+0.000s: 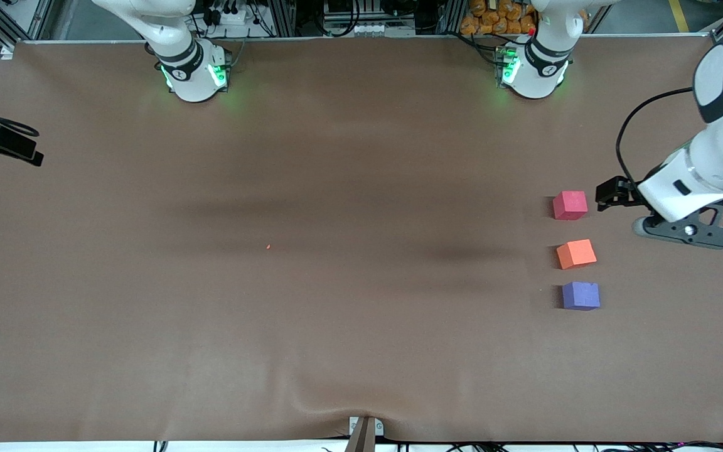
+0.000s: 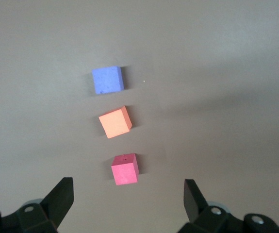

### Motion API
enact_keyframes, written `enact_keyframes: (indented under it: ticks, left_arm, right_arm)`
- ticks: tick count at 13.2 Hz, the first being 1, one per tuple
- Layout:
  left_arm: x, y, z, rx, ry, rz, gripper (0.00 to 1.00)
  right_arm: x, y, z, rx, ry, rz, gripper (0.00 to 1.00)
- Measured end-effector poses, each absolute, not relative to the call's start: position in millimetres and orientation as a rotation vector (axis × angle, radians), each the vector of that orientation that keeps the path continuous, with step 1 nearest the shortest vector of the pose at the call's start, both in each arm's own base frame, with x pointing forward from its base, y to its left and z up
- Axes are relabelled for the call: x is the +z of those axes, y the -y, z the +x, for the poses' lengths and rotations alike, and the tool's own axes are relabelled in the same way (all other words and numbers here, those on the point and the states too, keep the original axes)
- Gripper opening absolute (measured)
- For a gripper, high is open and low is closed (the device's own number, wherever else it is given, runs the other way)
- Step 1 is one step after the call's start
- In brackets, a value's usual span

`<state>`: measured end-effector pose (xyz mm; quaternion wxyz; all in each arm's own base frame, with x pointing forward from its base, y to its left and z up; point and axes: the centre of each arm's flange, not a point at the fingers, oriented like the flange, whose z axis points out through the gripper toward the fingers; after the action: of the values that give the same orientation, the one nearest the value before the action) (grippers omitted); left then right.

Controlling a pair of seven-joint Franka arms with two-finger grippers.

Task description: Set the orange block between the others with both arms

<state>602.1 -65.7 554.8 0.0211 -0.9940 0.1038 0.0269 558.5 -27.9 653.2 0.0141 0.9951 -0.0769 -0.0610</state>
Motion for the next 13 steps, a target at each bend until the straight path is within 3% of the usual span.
enact_keyframes:
  ticks: [6,9,13]
  left_arm:
    - [648.3,69.3,543.1,-0.009,-0.296,-3.041,1.0]
    - [664.6,72.3,530.5,-0.045,-0.3,-3.035,1.0]
    - [671.9,58.0,524.1,-0.034,-0.373,-3.034,1.0]
  right_arm:
    - [653.3,42.5,559.1,-0.176,0.281,3.098,1.0]
    - [652.6,41.8,565.9,-0.123,0.277,3.105,1.0]
    - [635.1,26.1,574.3,-0.171,0.23,3.111,1.0]
